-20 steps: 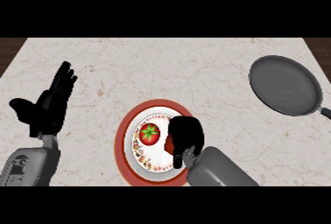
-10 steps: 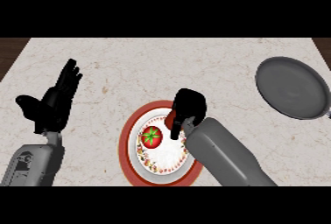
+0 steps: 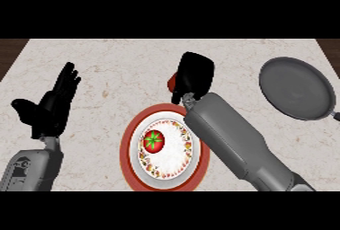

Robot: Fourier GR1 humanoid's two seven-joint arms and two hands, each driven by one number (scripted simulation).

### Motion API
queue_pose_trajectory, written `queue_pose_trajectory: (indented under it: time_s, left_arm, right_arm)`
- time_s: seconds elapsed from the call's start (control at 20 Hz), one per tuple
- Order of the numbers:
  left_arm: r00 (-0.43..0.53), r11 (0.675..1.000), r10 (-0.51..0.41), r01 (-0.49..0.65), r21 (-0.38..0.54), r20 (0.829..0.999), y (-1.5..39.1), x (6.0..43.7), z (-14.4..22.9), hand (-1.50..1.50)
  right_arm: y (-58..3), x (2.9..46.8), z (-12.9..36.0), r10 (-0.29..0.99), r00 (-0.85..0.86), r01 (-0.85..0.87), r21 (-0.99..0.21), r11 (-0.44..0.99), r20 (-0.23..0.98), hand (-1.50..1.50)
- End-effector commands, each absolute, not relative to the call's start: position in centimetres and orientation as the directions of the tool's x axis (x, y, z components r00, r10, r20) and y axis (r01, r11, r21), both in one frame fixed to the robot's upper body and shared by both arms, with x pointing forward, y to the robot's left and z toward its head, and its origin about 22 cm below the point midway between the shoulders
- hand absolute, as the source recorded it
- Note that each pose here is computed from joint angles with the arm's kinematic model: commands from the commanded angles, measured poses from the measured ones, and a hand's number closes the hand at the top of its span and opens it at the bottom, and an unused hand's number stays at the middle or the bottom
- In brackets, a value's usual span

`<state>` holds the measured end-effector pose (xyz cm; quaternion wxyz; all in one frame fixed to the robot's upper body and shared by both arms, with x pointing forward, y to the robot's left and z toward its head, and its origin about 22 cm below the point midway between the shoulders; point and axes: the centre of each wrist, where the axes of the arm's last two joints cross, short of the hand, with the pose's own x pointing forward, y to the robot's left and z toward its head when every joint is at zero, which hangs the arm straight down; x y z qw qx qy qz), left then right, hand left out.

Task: Pick the bell pepper from the plate and place it in the pan

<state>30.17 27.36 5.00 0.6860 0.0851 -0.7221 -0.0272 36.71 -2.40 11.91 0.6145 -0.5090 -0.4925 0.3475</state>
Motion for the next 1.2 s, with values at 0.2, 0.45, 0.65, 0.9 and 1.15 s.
queue_pose_trajectory:
  time_s: [0.2,0.45,0.65,0.9,1.15]
  left_arm:
    - [-0.046,0.984,-0.155,-0.099,0.150,0.987,26.6,30.3,4.7,0.00]
    - [-0.054,0.981,-0.163,-0.114,0.156,0.985,27.4,29.0,5.4,0.00]
    - [-0.044,0.983,-0.159,-0.101,0.154,0.986,27.5,29.3,4.1,0.00]
    - [-0.058,0.982,-0.168,-0.101,0.161,0.984,27.7,29.7,4.9,0.00]
    - [-0.055,0.984,-0.158,-0.094,0.152,0.986,27.9,29.3,4.8,0.00]
  right_arm:
    - [-6.9,37.8,15.0,0.833,0.350,0.382,-0.878,0.290,0.428,1.50]
    - [-11.8,39.1,17.0,0.705,0.331,0.507,-0.749,0.427,0.627,1.50]
    - [-17.1,39.1,16.5,0.684,0.340,0.558,-0.724,0.405,0.645,1.50]
    - [-24.9,39.7,13.6,0.694,0.436,0.561,-0.776,0.288,0.573,1.50]
    - [-31.1,39.8,10.8,0.712,0.530,0.519,-0.840,0.158,0.461,1.50]
